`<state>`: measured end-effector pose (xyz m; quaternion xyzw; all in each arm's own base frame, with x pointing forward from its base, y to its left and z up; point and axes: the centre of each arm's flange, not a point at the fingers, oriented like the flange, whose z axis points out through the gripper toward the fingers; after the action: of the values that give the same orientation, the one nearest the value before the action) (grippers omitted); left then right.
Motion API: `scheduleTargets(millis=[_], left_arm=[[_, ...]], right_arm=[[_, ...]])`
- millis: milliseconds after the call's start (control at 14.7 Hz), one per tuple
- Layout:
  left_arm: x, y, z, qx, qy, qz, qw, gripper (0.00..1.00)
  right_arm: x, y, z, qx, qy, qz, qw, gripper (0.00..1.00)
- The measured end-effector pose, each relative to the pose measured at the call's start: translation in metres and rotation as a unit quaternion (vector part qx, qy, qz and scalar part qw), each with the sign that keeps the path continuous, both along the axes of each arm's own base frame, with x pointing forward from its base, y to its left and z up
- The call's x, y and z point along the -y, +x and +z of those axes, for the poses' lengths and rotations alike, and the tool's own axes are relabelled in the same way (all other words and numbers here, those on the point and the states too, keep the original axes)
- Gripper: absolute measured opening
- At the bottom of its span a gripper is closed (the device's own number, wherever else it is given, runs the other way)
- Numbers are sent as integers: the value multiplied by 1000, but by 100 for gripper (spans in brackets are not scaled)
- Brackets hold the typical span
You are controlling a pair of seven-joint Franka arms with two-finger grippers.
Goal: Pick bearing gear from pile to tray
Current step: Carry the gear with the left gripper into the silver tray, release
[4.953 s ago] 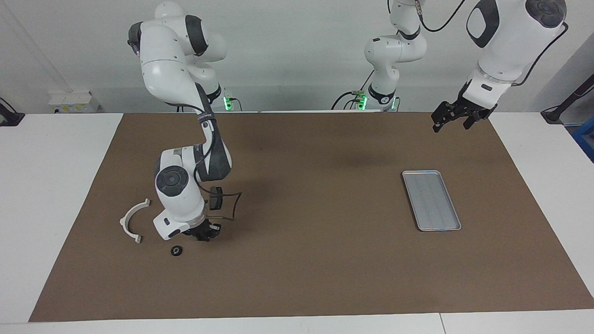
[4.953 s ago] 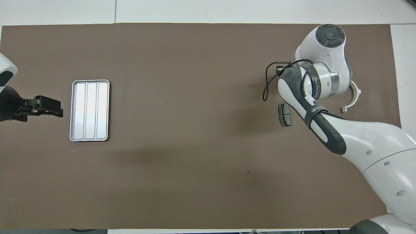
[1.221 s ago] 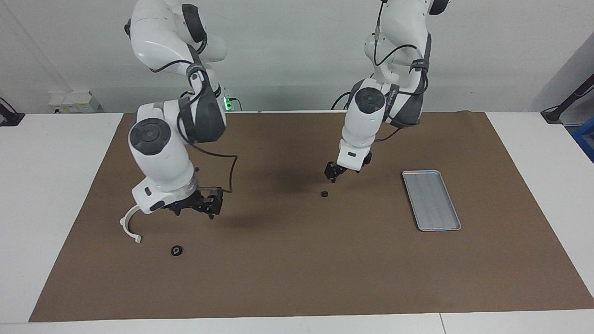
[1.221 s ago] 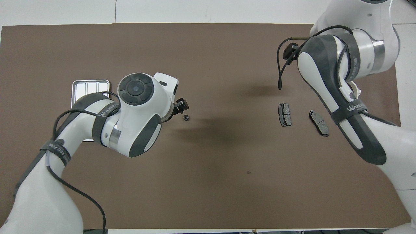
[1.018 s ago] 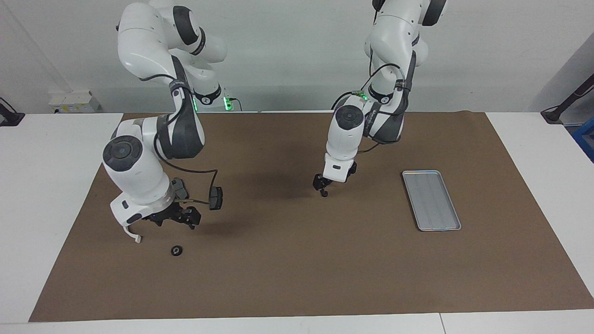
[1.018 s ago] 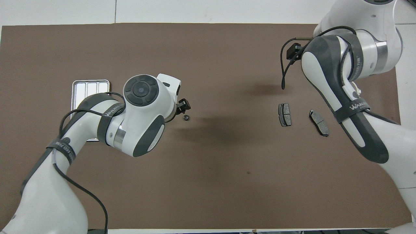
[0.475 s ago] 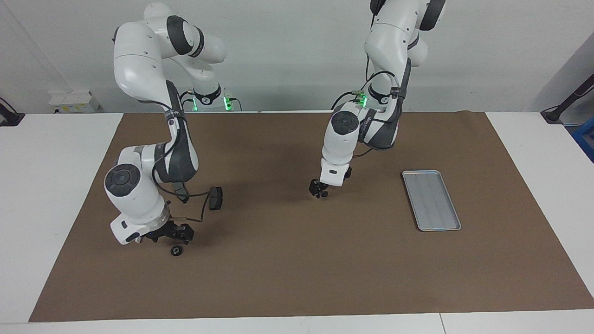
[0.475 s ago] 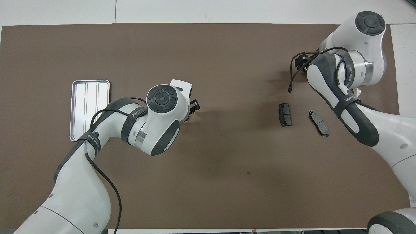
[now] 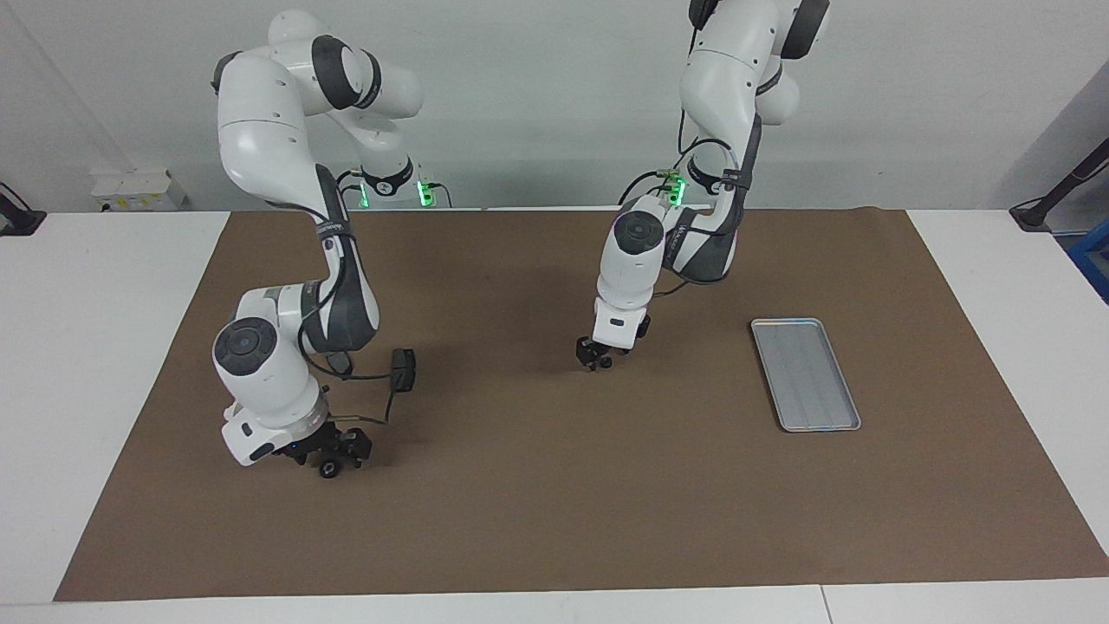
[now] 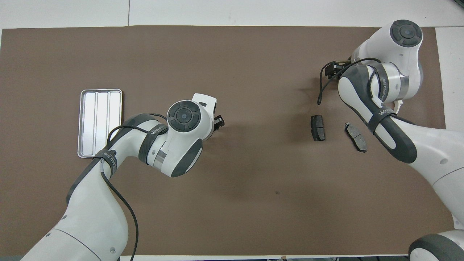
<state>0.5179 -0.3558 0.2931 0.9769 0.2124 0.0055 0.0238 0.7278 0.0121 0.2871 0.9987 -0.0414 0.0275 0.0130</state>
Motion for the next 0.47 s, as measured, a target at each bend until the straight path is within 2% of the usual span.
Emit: scheduleTargets(millis=[68, 339, 475], left_arm=[[0, 0, 0, 1, -1, 0, 1000, 72], [-2, 2, 3, 5, -1, 3, 1000, 24], [-2, 2, 3, 1, 1, 4, 1000, 24]], right_arm=[[0, -1, -2, -1, 0, 0, 1000, 100], [0, -1, -3, -1, 0, 2, 1000, 99], [1, -1, -2, 1, 0, 7, 1000, 100]])
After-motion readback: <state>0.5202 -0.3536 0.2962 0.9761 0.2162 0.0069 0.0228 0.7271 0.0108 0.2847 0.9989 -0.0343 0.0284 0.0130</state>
